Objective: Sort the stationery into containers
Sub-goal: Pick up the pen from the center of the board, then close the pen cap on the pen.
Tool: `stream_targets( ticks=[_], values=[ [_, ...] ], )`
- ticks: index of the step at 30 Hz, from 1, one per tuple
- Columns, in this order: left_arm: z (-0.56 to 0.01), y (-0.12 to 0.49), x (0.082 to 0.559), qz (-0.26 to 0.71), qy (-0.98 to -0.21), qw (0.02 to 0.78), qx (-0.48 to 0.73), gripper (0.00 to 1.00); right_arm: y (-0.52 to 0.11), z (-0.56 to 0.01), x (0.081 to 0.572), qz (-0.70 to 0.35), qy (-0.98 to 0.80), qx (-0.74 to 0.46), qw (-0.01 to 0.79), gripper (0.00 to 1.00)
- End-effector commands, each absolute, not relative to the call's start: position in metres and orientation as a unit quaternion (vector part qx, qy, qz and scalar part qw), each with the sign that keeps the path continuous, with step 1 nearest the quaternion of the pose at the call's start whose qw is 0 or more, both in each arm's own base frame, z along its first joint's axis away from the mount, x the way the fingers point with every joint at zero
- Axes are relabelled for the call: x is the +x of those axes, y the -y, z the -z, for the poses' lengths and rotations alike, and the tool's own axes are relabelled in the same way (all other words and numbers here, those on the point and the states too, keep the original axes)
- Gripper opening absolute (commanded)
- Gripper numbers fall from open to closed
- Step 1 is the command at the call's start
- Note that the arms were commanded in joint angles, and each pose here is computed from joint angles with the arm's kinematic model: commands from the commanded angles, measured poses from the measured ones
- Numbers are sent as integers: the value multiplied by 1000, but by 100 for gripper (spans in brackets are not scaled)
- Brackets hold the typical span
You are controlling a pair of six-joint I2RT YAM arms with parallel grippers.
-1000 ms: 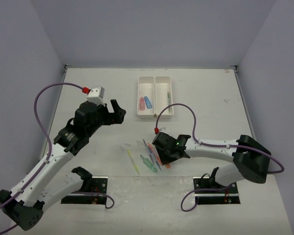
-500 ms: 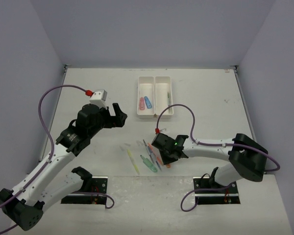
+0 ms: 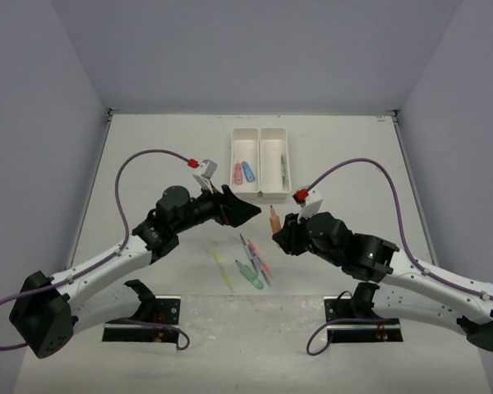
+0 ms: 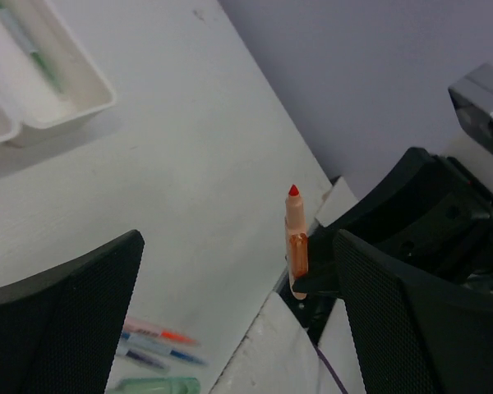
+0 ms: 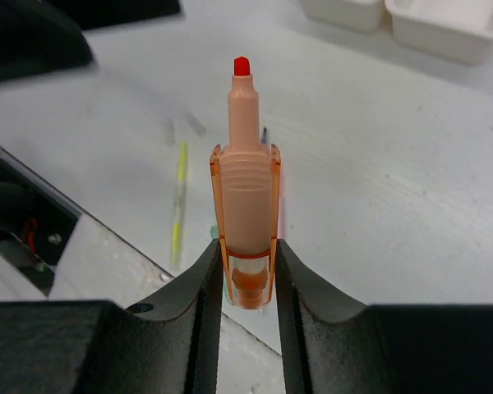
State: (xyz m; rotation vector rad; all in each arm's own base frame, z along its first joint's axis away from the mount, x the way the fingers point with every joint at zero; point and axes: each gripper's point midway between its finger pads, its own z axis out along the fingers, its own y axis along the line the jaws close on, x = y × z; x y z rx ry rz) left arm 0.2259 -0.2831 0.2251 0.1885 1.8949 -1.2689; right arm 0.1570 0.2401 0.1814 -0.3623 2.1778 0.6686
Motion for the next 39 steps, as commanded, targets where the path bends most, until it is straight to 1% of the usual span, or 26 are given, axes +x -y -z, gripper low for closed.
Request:
stream_targets(
  ticks=[1, 4, 8, 10, 13, 15, 19, 20, 22, 23, 25, 29, 31, 34, 39],
  values=[
    [-295, 326, 207, 605, -650, 445, 115, 93, -246, -213, 166, -290, -822, -161, 463, 0],
    [-284, 336, 214, 607, -659, 430, 112, 82, -246, -226, 163, -303, -813, -164, 469, 0],
    [-286, 344, 215, 621, -650, 422, 116, 76, -247, -232, 162, -305, -811, -168, 470, 0],
    [-288, 346, 215, 623, -647, 424, 118, 66, -247, -234, 163, -305, -810, -169, 472, 0],
    [-285, 349, 218, 619, -652, 421, 120, 47, -248, -239, 162, -311, -805, -171, 475, 0],
    [-283, 351, 219, 620, -654, 417, 122, 44, -250, -241, 162, -312, -804, -174, 475, 0],
    [-280, 356, 220, 619, -657, 410, 127, 44, -253, -240, 163, -307, -807, -181, 471, 0],
    [-279, 358, 220, 618, -659, 409, 130, 41, -254, -238, 164, -305, -808, -181, 470, 0],
    [-274, 361, 223, 613, -666, 404, 133, 25, -255, -237, 166, -303, -810, -178, 470, 0],
    [-273, 362, 223, 613, -667, 401, 134, 19, -255, -237, 167, -301, -811, -174, 471, 0],
    [-270, 364, 222, 614, -669, 395, 139, 0, -251, -236, 170, -291, -816, -160, 474, 0],
    [-270, 363, 226, 605, -676, 399, 133, 0, -243, -235, 174, -280, -823, -130, 477, 0],
    [-268, 358, 237, 575, -698, 411, 118, 0, -246, -231, 173, -284, -824, -134, 471, 0],
    [-281, 344, 260, 537, -709, 449, 88, 0, -254, -210, 166, -290, -832, -154, 447, 0],
    [-319, 318, 287, 525, -695, 488, 54, 0, -261, -170, 154, -300, -845, -170, 409, 0]
  ],
)
